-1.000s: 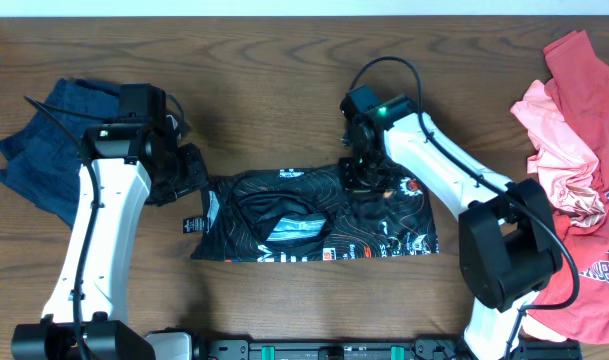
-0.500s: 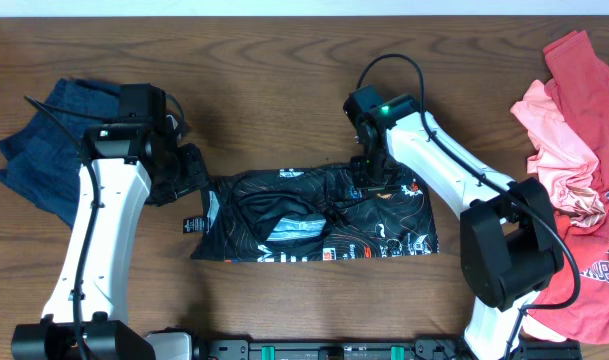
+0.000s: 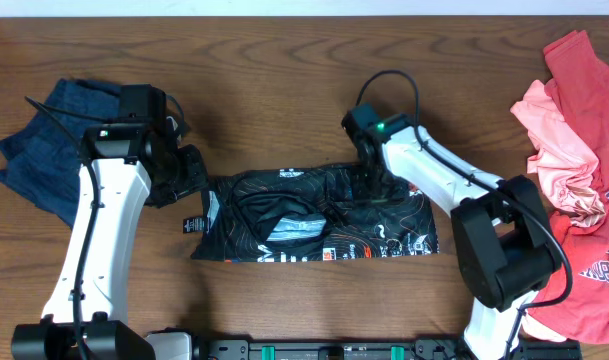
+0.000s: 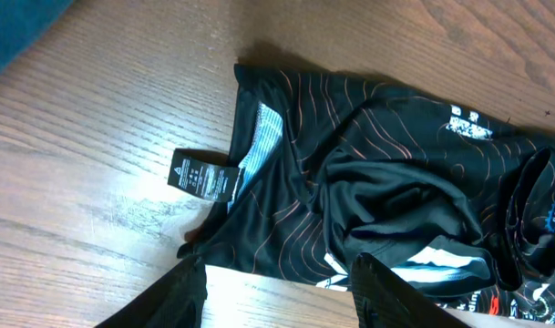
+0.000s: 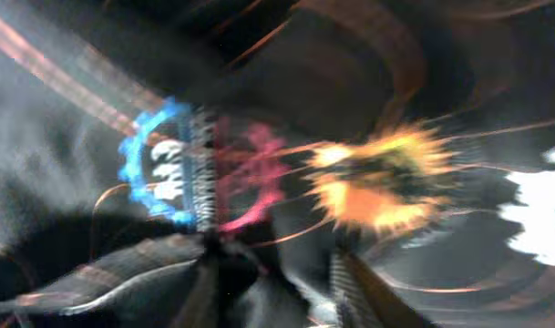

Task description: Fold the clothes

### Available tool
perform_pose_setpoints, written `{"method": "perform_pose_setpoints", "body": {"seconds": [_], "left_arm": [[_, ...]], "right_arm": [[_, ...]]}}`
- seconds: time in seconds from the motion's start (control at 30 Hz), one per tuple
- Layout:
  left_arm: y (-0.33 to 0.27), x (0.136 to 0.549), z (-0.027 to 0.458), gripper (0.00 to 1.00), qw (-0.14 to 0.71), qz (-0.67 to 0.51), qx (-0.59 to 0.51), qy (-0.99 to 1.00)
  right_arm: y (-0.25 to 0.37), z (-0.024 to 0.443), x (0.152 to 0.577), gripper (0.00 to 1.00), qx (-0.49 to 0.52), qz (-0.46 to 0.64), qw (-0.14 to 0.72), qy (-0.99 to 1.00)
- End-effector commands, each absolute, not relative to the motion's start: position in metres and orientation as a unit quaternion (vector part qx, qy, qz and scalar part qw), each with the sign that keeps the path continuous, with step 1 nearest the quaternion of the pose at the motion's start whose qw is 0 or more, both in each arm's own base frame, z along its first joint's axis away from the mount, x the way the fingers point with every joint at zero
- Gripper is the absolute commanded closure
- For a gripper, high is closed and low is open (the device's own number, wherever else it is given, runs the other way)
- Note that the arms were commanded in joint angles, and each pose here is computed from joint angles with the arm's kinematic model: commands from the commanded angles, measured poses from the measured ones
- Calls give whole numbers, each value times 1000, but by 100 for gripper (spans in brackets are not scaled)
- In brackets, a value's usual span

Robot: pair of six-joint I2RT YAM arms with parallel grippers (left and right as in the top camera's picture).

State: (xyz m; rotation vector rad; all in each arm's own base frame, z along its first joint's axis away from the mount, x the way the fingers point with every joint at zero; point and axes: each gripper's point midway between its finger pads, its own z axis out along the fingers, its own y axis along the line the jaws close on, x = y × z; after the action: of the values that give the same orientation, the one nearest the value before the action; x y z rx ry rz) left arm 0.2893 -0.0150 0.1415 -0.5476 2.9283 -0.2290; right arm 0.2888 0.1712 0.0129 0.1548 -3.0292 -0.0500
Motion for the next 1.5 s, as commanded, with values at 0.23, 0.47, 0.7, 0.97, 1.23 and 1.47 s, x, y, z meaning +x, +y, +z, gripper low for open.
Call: {"method": "perform_pose_setpoints", "body": {"seconds": [0.23,0.47,0.7,0.97,1.23,1.47], "left_arm": [[-15,291,145,47,82,-78,-181,977],[-15,288,145,46,76,-77,-180,978],[-15,284,140,30,66,-74,-181,978],[-14,266,92,12,22,-62,-147,987],[-14,268,29,9,-1,-59,-95,994],[-27,279,0,9,-16,-96,-86,992]], "right_arm": [[258,49,209,65,259,-311,173,-898],[244,44,214,70,257,-267,171,-913],[195,66,261,72,195,-102,99,-970],[163,97,294,54,98,-57,23,-993],[159,97,293,54,84,-55,28,-995],[159,97,293,54,84,-55,28,-994]]}}
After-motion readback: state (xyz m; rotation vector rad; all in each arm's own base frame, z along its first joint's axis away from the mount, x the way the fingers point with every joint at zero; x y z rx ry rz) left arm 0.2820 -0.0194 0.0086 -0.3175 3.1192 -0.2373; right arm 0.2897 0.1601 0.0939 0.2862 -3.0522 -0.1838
